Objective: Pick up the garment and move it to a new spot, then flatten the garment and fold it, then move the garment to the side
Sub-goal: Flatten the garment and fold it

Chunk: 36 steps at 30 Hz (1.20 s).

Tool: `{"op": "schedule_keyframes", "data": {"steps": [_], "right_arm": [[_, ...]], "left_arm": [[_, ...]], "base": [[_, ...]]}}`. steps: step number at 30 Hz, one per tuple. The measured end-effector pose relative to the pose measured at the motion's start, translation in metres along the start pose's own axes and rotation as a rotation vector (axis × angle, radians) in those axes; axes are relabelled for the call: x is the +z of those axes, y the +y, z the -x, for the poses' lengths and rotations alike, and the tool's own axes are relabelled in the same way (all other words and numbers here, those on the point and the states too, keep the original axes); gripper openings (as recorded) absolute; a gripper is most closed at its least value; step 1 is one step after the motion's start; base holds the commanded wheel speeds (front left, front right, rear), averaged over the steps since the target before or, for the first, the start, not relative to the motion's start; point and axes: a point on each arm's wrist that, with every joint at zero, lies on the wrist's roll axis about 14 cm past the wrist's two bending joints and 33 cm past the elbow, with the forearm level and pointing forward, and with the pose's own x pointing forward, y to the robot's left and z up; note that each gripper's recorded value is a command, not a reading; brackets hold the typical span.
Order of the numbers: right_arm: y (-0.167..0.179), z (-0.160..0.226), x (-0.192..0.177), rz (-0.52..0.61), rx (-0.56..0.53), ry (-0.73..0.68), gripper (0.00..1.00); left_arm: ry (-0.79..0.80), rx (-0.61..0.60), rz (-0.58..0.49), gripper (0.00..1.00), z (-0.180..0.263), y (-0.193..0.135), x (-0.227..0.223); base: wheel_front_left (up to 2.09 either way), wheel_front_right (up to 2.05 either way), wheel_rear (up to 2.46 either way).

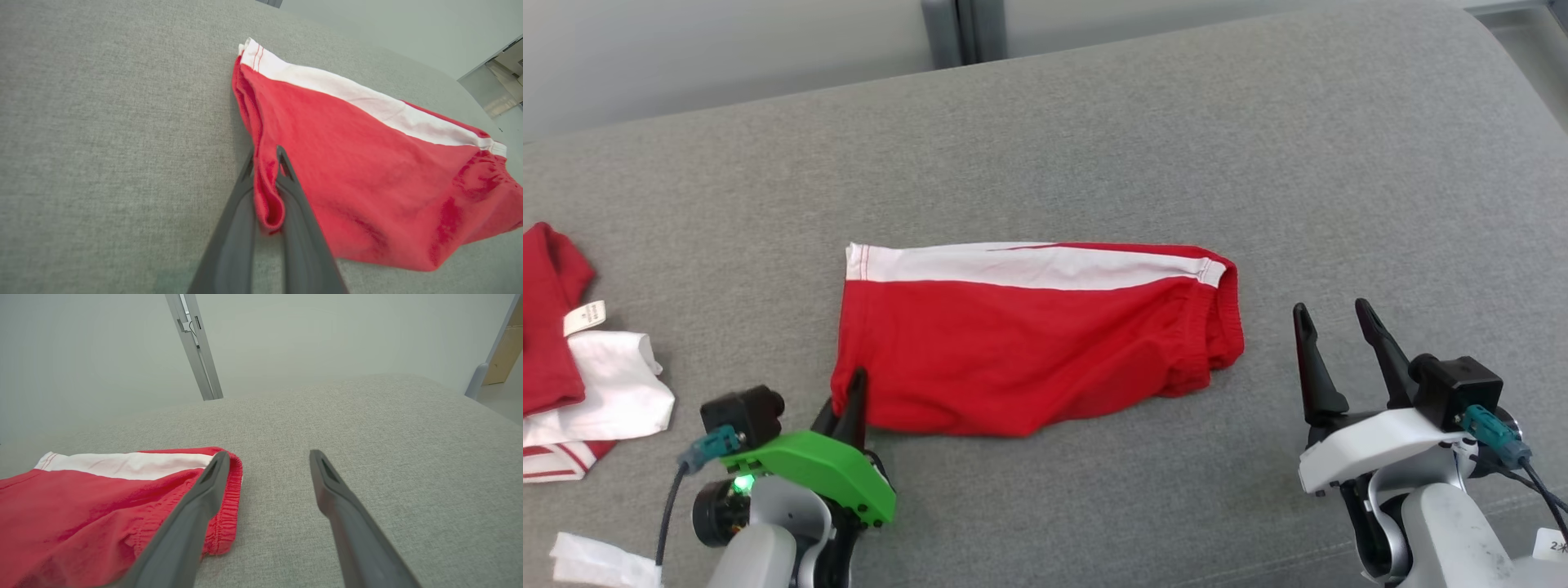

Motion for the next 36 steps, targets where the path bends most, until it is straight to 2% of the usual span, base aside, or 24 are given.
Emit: {"op": "schedule_keyframes", "data": {"steps": [9, 10, 12, 18, 23, 29, 36], "right_arm": [[0.023, -0.005, -0.001, -0.007, 0.066, 0.014, 1.0], [0.025, -0.006, -0.001, -0.007, 0.072, 0.014, 1.0], [0.029, -0.007, 0.0, -0.007, 0.082, 0.013, 1.0], [0.028, -0.009, -0.004, 0.0, 0.079, 0.029, 1.0], [0.024, -0.008, -0.005, 0.024, 0.07, 0.053, 1.0], [0.039, -0.006, -0.025, 0.042, 0.114, 0.185, 1.0], [0.062, -0.024, -0.037, 0.065, 0.179, 0.311, 1.0]], "left_arm": [[-0.008, 0.088, 0.116, 0.0, 0.036, 0.008, -0.023], [-0.017, 0.096, 0.121, 0.29, 0.038, 0.009, -0.023], [-0.033, 0.114, 0.121, 1.0, 0.041, 0.013, -0.023], [-0.163, 0.139, 0.092, 1.0, 0.044, 0.019, 0.0], [-0.33, 0.138, -0.009, 1.0, 0.05, 0.021, 0.044], [-0.433, 0.158, -0.069, 1.0, 0.064, 0.022, 0.073], [-0.468, 0.181, -0.067, 1.0, 0.075, 0.027, 0.078]], "base": [[0.0, 0.0, 0.0], [0.0, 0.0, 0.0], [0.0, 0.0, 0.0], [0.0, 0.0, 0.0], [0.0, 0.0, 0.0], [0.0, 0.0, 0.0], [0.0, 0.0, 0.0]]}}
